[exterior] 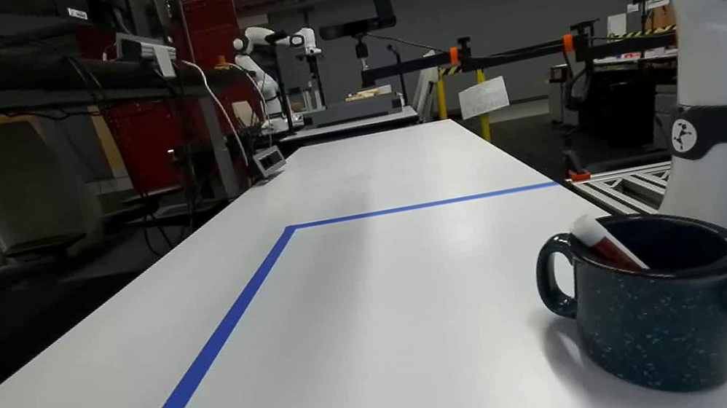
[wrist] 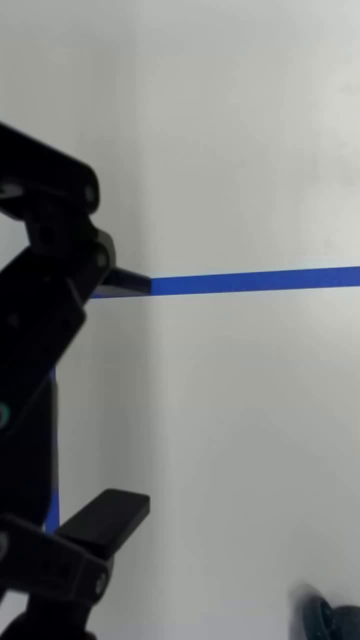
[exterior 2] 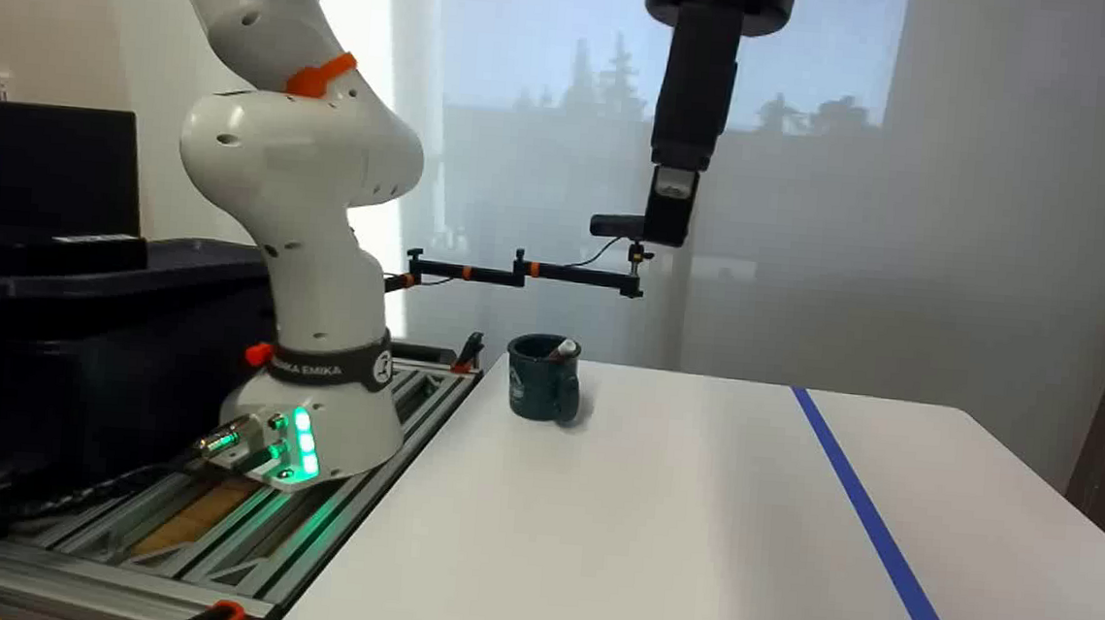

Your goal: Take the marker out of the mug and place it on the table

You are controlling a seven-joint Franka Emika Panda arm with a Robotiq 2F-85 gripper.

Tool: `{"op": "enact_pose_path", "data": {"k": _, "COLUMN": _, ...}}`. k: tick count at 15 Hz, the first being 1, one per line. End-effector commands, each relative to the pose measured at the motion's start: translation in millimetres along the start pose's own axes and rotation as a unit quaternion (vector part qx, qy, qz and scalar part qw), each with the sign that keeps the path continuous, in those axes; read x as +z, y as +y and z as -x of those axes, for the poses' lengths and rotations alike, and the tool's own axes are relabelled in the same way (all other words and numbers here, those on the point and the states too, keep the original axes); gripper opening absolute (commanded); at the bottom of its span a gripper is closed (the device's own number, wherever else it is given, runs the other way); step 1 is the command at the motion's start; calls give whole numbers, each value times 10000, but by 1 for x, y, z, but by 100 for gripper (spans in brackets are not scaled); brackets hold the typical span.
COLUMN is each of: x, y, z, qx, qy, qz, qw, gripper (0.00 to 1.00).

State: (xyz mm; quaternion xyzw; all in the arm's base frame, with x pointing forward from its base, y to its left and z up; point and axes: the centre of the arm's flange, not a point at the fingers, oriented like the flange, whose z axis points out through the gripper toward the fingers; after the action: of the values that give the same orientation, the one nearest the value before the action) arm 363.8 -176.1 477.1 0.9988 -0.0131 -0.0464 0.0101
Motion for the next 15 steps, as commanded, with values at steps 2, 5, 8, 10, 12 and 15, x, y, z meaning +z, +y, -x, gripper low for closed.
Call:
{"op": "enact_pose_path", "data": {"k": 2, "x": 0, "y": 0, "z": 0, "qx": 1, "qy": 5, "qz": 2, "qw": 10000, "gripper": 100}}
{"op": "enact_pose_path", "data": {"k": 5, "x": -1, "y": 0, "z": 0, "qx": 1, "qy": 6, "qz": 2, "qw": 10000, "gripper": 100}}
{"op": "enact_pose_path", "data": {"k": 8, "x": 15, "y": -10, "z": -4, "qx": 130, "qy": -226, "qz": -225, "qw": 9994, "gripper": 100}}
{"op": "enact_pose_path", "data": {"k": 10, "x": 31, "y": -26, "z": -5, "qx": 282, "qy": -544, "qz": -527, "qw": 9967, "gripper": 100}}
{"op": "enact_pose_path", "data": {"k": 12, "x": 50, "y": -48, "z": -3, "qx": 435, "qy": -893, "qz": -932, "qw": 9907, "gripper": 100}}
{"op": "enact_pose_path", "data": {"k": 15, "x": 74, "y": -80, "z": -2, "qx": 797, "qy": -1348, "qz": -1410, "qw": 9775, "gripper": 100}}
